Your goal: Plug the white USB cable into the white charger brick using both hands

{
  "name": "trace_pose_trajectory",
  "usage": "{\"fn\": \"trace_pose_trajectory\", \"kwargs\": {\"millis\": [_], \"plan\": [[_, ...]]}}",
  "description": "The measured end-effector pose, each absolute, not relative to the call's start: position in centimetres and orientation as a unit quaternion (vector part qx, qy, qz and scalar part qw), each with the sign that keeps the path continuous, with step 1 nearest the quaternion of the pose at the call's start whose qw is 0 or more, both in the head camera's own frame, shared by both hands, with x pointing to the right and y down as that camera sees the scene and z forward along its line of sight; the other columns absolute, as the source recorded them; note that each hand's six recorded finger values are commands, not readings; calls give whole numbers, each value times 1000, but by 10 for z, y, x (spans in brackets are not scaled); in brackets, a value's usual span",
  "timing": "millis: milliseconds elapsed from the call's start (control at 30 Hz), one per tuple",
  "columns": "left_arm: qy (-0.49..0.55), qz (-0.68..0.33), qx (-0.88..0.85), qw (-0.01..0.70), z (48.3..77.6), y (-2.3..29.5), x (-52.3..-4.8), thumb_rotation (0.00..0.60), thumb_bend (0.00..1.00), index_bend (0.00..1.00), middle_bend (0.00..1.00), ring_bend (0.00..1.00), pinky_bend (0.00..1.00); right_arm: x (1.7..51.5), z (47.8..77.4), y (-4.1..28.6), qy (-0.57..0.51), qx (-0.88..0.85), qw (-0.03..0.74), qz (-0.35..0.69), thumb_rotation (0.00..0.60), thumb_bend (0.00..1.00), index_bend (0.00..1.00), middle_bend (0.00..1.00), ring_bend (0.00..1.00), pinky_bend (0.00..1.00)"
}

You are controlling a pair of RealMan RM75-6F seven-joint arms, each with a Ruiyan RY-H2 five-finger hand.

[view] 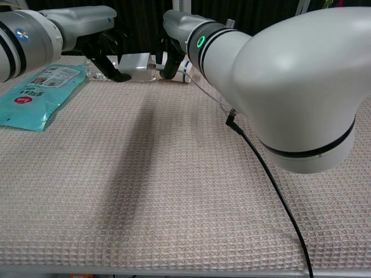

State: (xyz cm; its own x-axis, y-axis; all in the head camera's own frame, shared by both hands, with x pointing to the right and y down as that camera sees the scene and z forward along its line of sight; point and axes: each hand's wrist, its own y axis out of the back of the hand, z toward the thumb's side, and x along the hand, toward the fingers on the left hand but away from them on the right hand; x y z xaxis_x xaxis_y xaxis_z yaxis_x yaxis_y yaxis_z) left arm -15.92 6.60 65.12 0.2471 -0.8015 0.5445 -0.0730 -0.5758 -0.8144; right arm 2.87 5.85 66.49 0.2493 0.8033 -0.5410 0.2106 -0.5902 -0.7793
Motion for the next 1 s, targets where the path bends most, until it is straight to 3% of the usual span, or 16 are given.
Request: {"fn": "trace_pose_trajectory", "kwargs": {"millis": [633,1000], "plan": [[283,-560,-684,372,649,58,-152,581,368,470,449,267,124,20,670,54,-349,-722,289,522,600,327,601,533,273,86],[309,-558,-690,343,649,49,-150,590,368,471,452,278,143,21,678,55,-366,-724,265,520,600,327,601,534,273,92]]}}
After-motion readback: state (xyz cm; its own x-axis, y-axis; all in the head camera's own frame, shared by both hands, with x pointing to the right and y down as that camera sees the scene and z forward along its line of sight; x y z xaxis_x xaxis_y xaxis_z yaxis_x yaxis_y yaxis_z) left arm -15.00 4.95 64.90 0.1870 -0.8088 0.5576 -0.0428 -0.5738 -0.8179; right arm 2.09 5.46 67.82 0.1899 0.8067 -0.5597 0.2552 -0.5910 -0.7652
